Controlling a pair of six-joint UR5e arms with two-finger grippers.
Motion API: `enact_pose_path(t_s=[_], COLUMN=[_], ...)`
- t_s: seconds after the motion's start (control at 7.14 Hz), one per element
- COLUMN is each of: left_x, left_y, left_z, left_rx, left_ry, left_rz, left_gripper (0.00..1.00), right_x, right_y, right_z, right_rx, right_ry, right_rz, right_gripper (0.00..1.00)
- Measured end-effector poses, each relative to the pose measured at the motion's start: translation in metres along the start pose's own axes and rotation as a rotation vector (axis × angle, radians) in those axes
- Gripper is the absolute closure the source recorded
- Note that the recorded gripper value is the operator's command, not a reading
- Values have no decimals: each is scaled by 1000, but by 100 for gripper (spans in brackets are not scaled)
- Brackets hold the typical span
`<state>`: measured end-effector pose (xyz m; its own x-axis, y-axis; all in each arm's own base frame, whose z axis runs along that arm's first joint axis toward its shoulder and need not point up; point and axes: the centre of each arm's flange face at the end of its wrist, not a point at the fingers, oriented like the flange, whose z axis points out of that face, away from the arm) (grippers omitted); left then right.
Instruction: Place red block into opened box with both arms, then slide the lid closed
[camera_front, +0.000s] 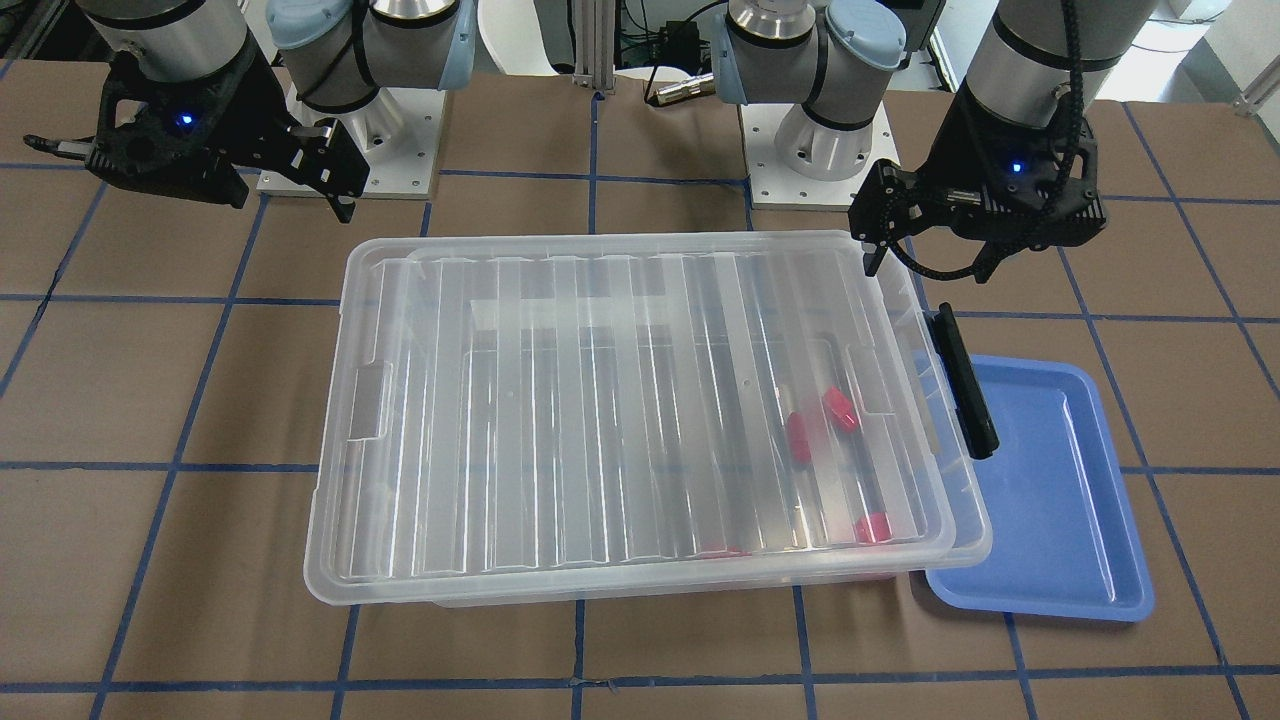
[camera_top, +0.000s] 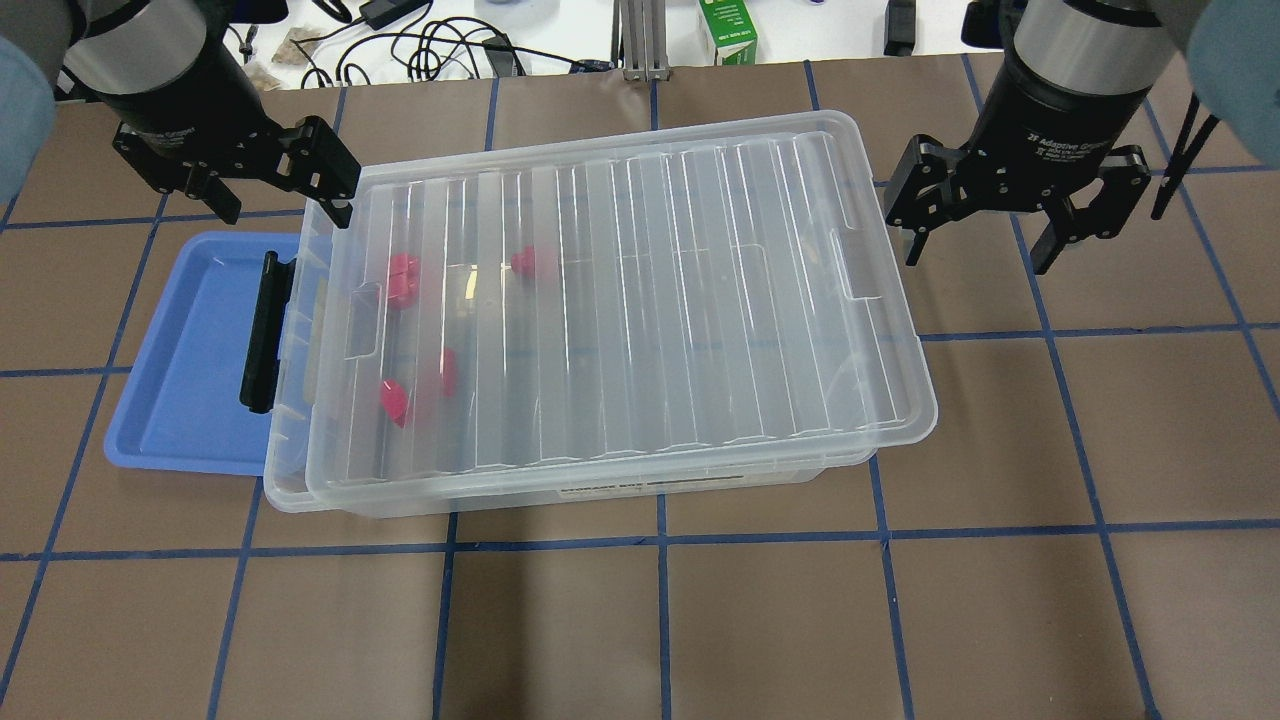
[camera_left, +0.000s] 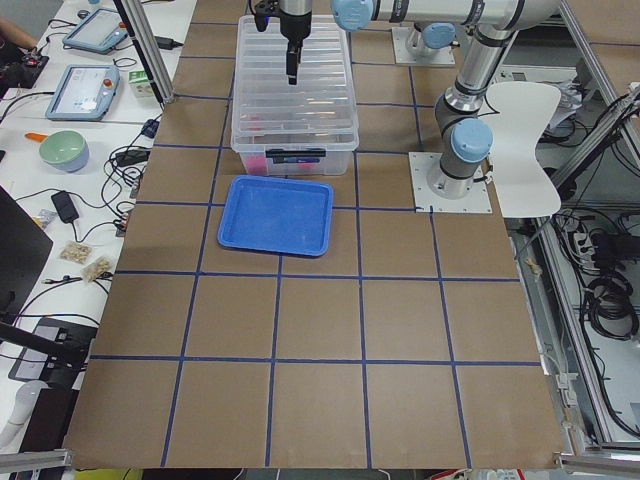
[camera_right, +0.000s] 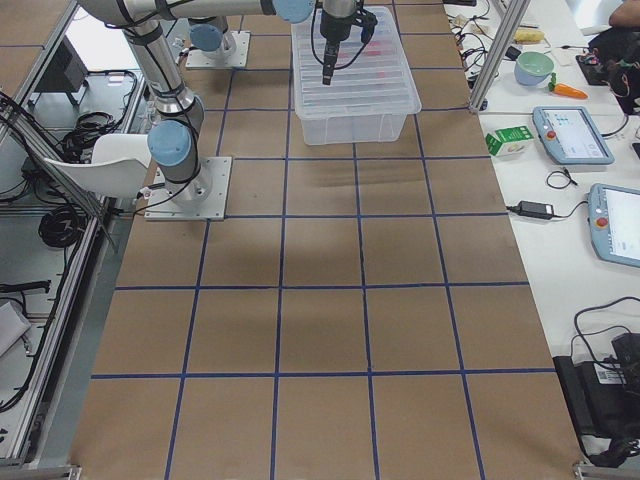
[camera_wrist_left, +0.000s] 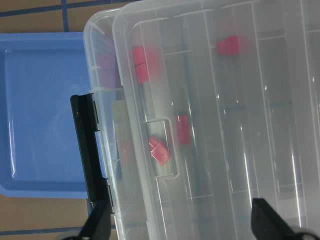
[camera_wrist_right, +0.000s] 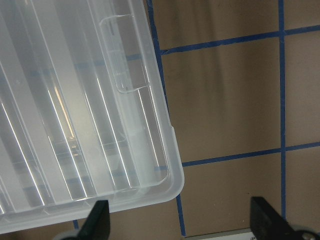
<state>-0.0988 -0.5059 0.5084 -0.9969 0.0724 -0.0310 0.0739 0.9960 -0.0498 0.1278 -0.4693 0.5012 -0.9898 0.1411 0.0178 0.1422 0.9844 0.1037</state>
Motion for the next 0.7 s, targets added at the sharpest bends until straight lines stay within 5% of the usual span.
enact_pose_path(t_s=[0.7], left_x=[2], left_y=[3], left_z=[-2], left_rx=[-5], left_ry=[0], left_rz=[-54], left_gripper=[0], right_x=[-1], right_y=[2], right_z=[0], right_rx=[-6], right_ry=[-7], right_rz=[-1], right_gripper=[0])
